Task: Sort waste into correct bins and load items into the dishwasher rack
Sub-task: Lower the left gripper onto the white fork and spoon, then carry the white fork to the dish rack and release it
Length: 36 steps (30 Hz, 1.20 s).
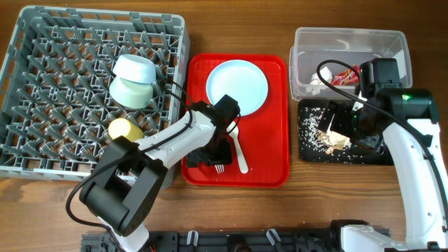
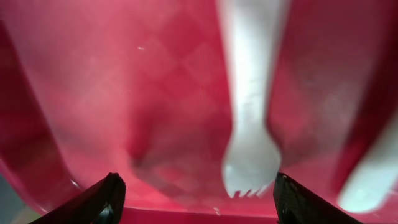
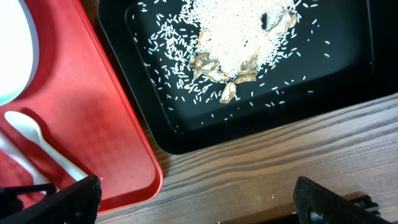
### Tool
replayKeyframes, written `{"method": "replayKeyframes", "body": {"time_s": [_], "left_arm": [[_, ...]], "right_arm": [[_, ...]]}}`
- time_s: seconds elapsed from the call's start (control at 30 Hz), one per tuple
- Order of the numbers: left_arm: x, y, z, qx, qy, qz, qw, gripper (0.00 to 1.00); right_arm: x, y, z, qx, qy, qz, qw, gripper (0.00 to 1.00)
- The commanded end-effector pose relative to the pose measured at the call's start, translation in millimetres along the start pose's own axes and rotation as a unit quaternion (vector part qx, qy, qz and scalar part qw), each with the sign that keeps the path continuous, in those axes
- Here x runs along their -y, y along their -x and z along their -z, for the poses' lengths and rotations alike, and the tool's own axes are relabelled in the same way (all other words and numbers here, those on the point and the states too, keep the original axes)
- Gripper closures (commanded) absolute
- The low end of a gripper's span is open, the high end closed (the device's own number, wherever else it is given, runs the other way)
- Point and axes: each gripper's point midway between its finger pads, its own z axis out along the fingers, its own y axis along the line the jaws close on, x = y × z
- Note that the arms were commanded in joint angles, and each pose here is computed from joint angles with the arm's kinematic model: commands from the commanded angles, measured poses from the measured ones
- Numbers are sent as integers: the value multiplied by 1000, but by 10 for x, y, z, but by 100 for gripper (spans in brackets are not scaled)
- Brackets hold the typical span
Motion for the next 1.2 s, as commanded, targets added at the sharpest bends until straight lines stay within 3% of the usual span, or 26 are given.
{"method": "replayKeyframes", "body": {"time_s": [0.0, 0.17, 0.37, 0.6, 0.7, 0.77, 1.17], "left_arm": [[-51, 11, -52, 11, 20, 4, 1000, 23], [112, -23, -53, -1, -19, 0, 1000, 27], [184, 17, -61, 8, -30, 108, 994, 29], [108, 31, -101, 68, 29, 91, 993, 42], [33, 84, -99, 86, 47, 92, 991, 53], [33, 84, -98, 86, 47, 92, 991, 67], [39, 105, -67, 90, 42, 91, 991, 76]], "right_arm": [[-19, 38, 98, 16, 9, 3, 1000, 0], [-19, 38, 98, 16, 9, 4, 1000, 0], [-18, 38, 98, 16, 8, 4, 1000, 0], [-18, 37, 98, 16, 8, 4, 1000, 0], [-18, 37, 98, 16, 8, 4, 1000, 0], [-18, 37, 98, 16, 8, 4, 1000, 0], [-18, 36, 98, 15, 8, 4, 1000, 0]]}}
